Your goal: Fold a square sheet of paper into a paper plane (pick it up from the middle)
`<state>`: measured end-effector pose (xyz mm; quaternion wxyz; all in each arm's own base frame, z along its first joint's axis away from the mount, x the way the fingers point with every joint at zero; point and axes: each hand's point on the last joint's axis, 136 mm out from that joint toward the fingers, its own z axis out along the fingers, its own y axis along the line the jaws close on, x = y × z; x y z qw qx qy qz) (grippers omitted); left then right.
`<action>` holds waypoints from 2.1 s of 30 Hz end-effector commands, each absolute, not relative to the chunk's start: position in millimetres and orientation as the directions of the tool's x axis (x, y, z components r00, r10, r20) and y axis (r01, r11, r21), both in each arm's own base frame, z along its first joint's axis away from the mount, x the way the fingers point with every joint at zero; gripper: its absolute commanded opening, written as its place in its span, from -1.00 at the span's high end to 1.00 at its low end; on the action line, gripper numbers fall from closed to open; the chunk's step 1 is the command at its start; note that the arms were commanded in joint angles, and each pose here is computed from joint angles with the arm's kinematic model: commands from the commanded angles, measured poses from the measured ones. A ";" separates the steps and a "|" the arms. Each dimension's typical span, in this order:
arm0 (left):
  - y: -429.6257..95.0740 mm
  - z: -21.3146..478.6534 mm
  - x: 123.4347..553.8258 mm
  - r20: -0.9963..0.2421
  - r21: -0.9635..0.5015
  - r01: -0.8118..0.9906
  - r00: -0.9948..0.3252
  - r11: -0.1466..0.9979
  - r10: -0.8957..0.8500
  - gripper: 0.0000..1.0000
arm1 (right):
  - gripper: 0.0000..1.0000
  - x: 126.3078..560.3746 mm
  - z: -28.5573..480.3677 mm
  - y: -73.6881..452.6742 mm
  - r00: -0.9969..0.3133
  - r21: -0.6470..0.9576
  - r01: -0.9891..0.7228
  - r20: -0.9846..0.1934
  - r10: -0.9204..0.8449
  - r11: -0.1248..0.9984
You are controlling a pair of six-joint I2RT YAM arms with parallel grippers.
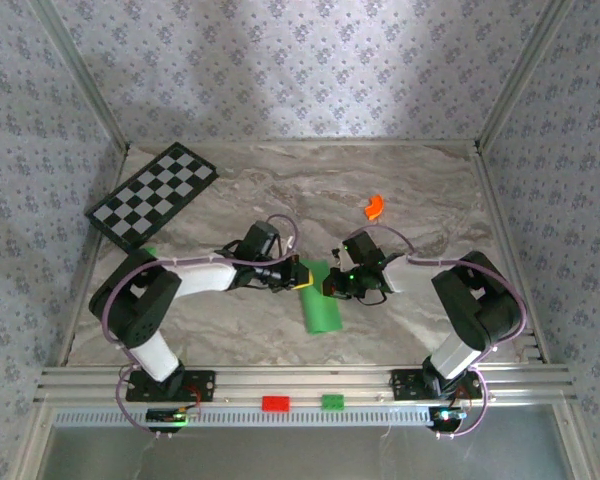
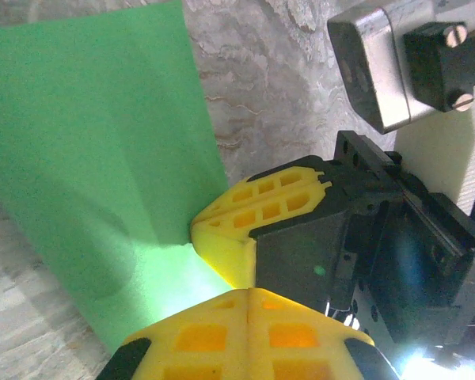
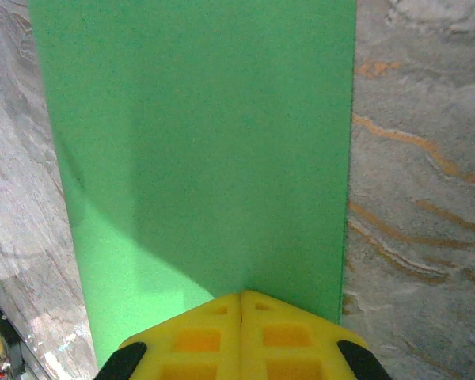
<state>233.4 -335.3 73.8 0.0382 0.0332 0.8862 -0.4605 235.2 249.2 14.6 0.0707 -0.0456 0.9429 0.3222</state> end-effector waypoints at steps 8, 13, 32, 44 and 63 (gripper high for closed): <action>-346.7 69.4 237.3 -0.109 -0.816 0.128 -0.992 0.564 0.067 1.00 | 1.00 189.7 -42.7 194.4 -0.999 0.385 0.005 0.034 -0.009 0.923; -336.6 48.3 231.8 -0.086 -0.776 0.120 -0.993 0.619 0.085 1.00 | 1.00 188.5 -43.8 193.5 -0.999 0.381 0.007 0.037 -0.007 0.925; -304.1 49.4 232.9 -0.141 -0.698 0.158 -0.987 0.698 0.082 1.00 | 1.00 185.6 -44.8 190.8 -1.000 0.372 0.005 0.029 -0.006 0.928; -321.8 37.7 242.3 -0.111 -0.721 0.175 -0.984 0.671 0.138 1.00 | 1.00 183.5 -48.1 190.3 -0.999 0.363 0.029 0.040 0.015 0.931; -304.0 42.1 257.8 -0.124 -0.725 0.173 -0.985 0.666 0.121 1.00 | 1.00 179.4 -51.7 186.6 -0.999 0.352 0.040 0.041 0.028 0.935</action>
